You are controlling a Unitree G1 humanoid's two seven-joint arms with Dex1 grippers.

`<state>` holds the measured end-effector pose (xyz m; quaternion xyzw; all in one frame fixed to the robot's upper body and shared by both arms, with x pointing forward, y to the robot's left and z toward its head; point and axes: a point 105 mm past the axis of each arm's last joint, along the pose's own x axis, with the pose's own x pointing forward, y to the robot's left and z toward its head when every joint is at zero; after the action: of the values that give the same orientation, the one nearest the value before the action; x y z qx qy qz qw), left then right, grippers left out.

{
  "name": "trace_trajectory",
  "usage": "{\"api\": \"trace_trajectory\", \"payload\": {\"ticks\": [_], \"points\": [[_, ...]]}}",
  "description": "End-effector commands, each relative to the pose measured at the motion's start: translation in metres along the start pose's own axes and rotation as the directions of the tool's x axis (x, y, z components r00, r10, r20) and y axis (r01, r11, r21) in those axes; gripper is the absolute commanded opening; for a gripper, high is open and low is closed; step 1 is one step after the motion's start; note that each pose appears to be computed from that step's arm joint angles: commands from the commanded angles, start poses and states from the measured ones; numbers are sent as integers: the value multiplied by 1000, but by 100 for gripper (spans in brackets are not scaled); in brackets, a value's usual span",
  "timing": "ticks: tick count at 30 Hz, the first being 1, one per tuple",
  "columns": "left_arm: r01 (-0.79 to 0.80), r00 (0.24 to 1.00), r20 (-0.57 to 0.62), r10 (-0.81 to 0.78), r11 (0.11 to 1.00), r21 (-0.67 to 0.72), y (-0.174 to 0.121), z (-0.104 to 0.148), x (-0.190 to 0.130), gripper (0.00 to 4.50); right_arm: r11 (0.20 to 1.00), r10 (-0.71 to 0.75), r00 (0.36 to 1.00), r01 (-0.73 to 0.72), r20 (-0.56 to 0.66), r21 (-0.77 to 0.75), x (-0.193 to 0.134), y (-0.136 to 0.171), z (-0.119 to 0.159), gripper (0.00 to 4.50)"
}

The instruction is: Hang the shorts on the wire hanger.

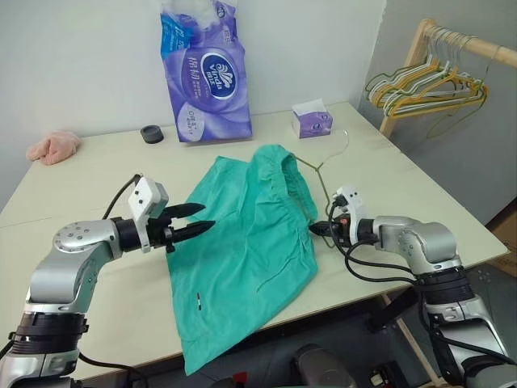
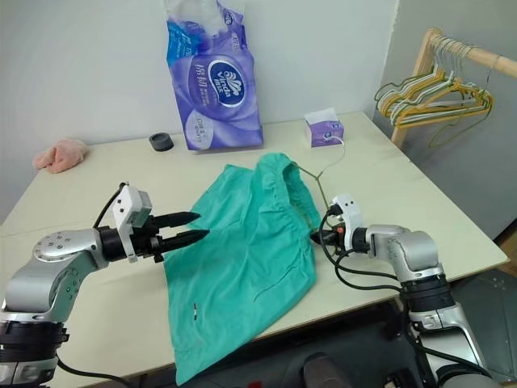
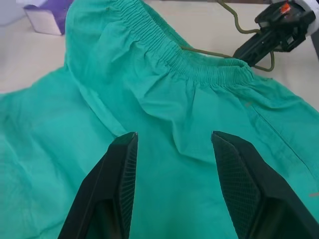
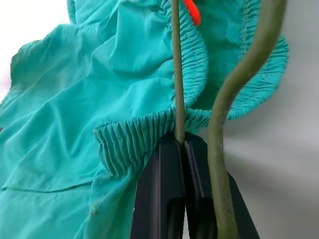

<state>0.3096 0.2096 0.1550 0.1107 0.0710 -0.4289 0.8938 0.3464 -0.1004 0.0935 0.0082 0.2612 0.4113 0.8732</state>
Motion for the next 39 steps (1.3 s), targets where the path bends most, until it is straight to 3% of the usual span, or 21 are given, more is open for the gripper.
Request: {"api": "trace_trajectory", "payload": {"ticks": [1,4,8,13,18,25,31,39], "points": [[-143,987,76,142,990,9,27,20,-10,263,985,24,994,-6,103,-175,0,13,28,0],[-159,983,99,155,987,34,32,29,-10,328,971,43,993,-15,112,-240,2,20,29,0],[-172,977,141,162,983,61,38,45,-11,448,947,67,993,-33,97,-320,2,27,28,0],[-130,985,134,106,974,186,46,74,-13,448,886,73,997,-51,31,-461,-1,37,20,0],[-17,1000,28,7,933,360,42,80,-8,448,824,66,998,-61,-12,-563,0,42,14,0],[184,981,-146,-129,862,472,25,56,6,448,747,67,997,-72,-32,-661,2,49,15,0],[200,977,-164,-134,838,508,28,47,17,448,668,83,996,-87,-43,-739,1,56,17,0],[309,944,-261,-200,811,497,15,18,22,448,601,126,992,-99,-28,-793,-1,67,23,0]]}}
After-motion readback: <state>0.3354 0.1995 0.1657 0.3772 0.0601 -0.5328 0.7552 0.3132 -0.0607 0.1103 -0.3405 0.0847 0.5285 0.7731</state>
